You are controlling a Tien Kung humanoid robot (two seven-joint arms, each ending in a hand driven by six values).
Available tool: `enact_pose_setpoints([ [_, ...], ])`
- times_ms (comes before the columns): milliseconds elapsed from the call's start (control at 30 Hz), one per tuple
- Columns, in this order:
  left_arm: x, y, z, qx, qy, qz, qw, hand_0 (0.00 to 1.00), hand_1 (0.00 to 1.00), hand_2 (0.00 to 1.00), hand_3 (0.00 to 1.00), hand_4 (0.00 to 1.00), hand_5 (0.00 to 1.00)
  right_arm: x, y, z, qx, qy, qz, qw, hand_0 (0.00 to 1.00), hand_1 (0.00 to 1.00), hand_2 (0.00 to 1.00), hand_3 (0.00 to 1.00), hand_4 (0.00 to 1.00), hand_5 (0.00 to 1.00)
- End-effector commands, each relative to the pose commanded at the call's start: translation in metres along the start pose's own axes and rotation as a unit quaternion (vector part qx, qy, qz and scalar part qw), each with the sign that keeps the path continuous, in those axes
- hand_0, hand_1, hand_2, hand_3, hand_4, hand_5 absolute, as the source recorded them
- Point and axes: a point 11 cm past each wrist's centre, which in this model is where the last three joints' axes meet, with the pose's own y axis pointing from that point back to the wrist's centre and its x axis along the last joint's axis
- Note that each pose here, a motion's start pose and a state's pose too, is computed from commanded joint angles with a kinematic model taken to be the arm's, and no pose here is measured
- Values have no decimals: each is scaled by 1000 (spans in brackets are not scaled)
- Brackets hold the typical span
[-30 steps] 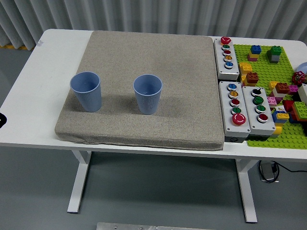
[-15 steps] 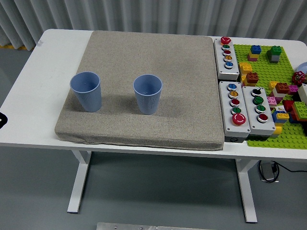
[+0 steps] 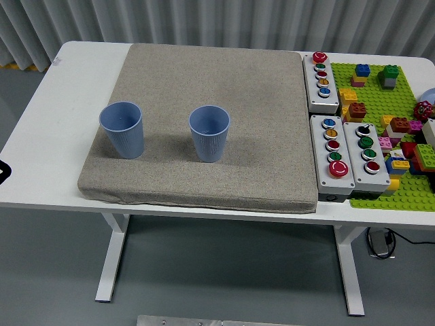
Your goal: Pick cup pour cup place
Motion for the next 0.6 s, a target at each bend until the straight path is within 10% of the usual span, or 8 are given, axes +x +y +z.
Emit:
enact_pose_setpoints([
  [600,-13,3,11,-41,-135,-30,990,713,704,768,828,806,998,1,0,1,0,-1,-1,1000,701,702,661,633,54,473],
])
